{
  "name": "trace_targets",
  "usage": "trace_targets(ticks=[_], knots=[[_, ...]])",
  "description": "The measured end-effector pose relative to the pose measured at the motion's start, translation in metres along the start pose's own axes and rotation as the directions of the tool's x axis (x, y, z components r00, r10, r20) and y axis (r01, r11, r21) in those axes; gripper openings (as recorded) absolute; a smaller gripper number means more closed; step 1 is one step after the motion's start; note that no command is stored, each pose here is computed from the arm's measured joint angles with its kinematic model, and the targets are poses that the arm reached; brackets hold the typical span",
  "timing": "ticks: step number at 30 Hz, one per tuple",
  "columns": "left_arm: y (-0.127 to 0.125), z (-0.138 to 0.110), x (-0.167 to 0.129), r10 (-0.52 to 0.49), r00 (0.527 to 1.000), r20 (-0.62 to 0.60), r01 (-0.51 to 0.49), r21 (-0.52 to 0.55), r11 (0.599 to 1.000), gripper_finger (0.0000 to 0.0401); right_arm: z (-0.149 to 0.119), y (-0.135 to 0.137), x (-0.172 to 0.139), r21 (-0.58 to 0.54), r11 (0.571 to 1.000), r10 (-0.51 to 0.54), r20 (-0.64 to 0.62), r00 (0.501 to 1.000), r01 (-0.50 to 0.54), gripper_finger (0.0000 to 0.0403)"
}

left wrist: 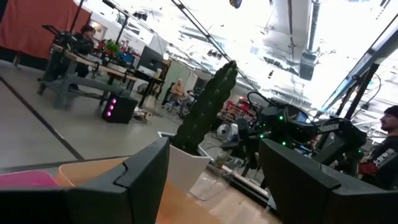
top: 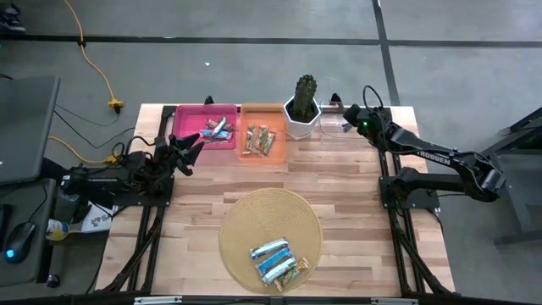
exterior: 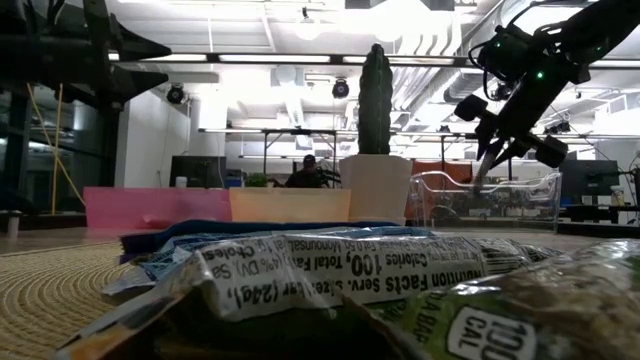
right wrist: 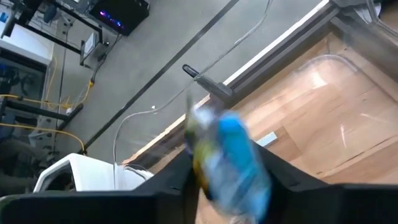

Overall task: Pick and place Granola Bars by type
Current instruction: Put the blue granola bar into the transparent bin

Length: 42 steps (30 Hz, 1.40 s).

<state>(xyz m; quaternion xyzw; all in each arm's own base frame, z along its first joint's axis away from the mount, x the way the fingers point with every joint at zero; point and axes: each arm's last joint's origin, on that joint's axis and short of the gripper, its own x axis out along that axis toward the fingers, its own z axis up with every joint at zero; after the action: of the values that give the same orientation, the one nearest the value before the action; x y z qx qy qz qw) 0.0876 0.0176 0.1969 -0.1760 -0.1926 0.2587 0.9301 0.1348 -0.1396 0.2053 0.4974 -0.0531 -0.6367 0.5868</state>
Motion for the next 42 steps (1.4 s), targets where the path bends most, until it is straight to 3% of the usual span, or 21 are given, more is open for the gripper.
trace_targets(ticks=[8, 15, 18, 21, 24, 28, 30, 34, 37, 42], knots=[[0.0, 0.0, 0.0, 0.0, 1.0, 0.0, 0.0, 0.0, 1.0, 0.0245, 0.001, 0.003, 0.0, -0.057, 0.998, 0.026, 0.003, 1.0, -0.026, 0.0174], [0.0, 0.0, 0.0, -0.003, 1.0, 0.0, 0.003, -0.009, 1.0, 0.0245, 0.004, 0.014, -0.001, -0.116, 0.985, 0.132, 0.028, 0.991, -0.128, 0.0203], [-0.001, 0.0, 0.0, -0.026, 1.0, -0.008, 0.026, -0.009, 1.0, 0.0245, 0.007, 0.022, -0.003, -0.172, 0.965, 0.211, 0.066, 0.975, -0.197, 0.0206], [-0.001, -0.001, 0.0, -0.037, 0.999, -0.014, 0.037, -0.007, 0.999, 0.0245, 0.013, 0.036, -0.007, -0.233, 0.915, 0.358, 0.091, 0.929, -0.33, 0.0206], [-0.001, -0.001, 0.0, -0.042, 0.999, -0.017, 0.042, -0.009, 0.999, 0.0245, 0.019, 0.054, -0.017, -0.309, 0.799, 0.563, 0.084, 0.822, -0.516, 0.0207], [-0.001, -0.001, 0.0, -0.042, 0.999, -0.017, 0.042, -0.009, 0.999, 0.0245, 0.026, 0.073, -0.036, -0.398, 0.525, 0.818, -0.008, 0.575, -0.752, 0.0205], [-0.001, -0.001, 0.0, -0.041, 0.999, -0.017, 0.041, -0.009, 0.999, 0.0245, 0.026, 0.082, -0.046, -0.418, 0.405, 0.878, -0.07, 0.474, -0.813, 0.0202], [-0.001, -0.001, 0.0, -0.04, 0.999, -0.017, 0.039, -0.033, 0.999, 0.0245, 0.023, 0.104, -0.07, -0.492, 0.192, 0.925, -0.199, 0.325, -0.849, 0.0195], [-0.001, -0.001, 0.0, -0.039, 0.999, -0.017, 0.039, -0.034, 0.999, 0.0245, 0.017, 0.121, -0.091, -0.549, 0.073, 0.914, -0.297, 0.277, -0.832, 0.0191], [-0.001, -0.001, 0.0, -0.038, 0.999, -0.018, 0.038, -0.033, 0.999, 0.0245, 0.006, 0.145, -0.128, -0.624, -0.085, 0.819, -0.487, 0.302, -0.777, 0.0192]])
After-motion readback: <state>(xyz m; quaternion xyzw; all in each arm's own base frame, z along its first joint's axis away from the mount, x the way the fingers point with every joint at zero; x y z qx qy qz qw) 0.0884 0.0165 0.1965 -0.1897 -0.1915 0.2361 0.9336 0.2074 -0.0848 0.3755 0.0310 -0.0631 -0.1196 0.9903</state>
